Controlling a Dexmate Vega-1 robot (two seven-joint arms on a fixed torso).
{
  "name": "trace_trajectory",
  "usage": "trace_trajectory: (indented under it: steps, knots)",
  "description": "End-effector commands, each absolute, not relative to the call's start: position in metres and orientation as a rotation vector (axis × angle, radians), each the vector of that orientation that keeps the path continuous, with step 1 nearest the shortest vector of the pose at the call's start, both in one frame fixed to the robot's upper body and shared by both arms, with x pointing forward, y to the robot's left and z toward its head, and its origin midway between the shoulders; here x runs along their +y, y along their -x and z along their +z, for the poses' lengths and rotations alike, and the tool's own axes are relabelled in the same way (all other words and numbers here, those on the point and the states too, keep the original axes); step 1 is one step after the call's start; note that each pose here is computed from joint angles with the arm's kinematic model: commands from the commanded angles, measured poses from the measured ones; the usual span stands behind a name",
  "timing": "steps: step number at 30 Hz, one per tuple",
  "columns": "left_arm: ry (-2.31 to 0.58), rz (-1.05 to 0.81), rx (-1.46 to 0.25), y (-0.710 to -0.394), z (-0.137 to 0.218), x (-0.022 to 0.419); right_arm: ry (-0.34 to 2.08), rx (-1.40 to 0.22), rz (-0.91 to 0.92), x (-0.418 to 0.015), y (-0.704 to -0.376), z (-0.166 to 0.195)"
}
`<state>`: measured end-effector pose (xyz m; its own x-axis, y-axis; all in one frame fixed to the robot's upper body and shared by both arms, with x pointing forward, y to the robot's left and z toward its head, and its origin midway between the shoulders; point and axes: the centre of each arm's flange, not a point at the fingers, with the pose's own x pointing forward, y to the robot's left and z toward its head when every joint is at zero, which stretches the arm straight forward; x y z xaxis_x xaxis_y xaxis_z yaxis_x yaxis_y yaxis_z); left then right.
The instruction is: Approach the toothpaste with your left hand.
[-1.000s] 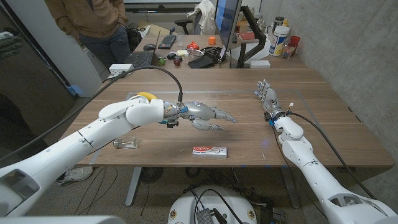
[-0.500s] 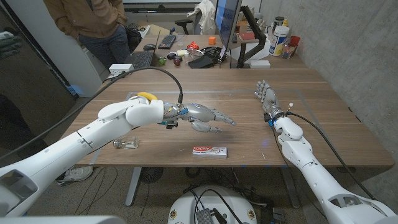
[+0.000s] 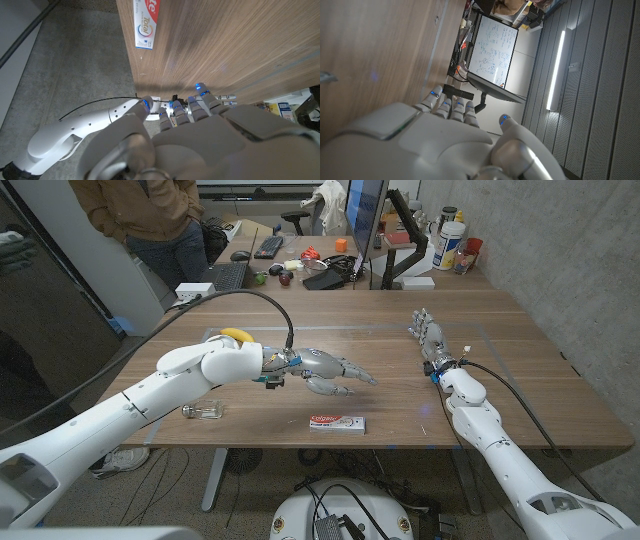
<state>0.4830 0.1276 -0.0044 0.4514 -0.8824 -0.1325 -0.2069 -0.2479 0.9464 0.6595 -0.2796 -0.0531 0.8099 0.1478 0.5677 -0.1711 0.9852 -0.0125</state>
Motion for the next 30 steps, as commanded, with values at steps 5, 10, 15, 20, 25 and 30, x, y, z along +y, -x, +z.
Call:
trace_trajectory:
  steps: [5, 10, 15, 20, 25, 30]
  knots:
    - [-1.736, -0.877, -0.924, -0.4862, -0.0075, 0.1302, -0.042, -0.598, 0.167, -0.2767, -0.6615, -0.0543]
    - [-1.741, -0.883, -0.916, -0.4874, -0.0082, 0.1306, -0.044, -0.598, 0.165, -0.2766, -0.6617, -0.0545]
    - [-1.743, -0.887, -0.911, -0.4879, -0.0093, 0.1304, -0.045, -0.599, 0.163, -0.2769, -0.6615, -0.0547]
    - [-1.747, -0.89, -0.908, -0.4868, -0.0111, 0.1297, -0.046, -0.597, 0.164, -0.277, -0.6606, -0.0562]
    - [-1.751, -0.897, -0.9, -0.4857, -0.0137, 0.1289, -0.047, -0.599, 0.163, -0.277, -0.6593, -0.0572]
    - [-1.755, -0.898, -0.897, -0.4844, -0.0155, 0.1285, -0.048, -0.597, 0.162, -0.2776, -0.6578, -0.0592]
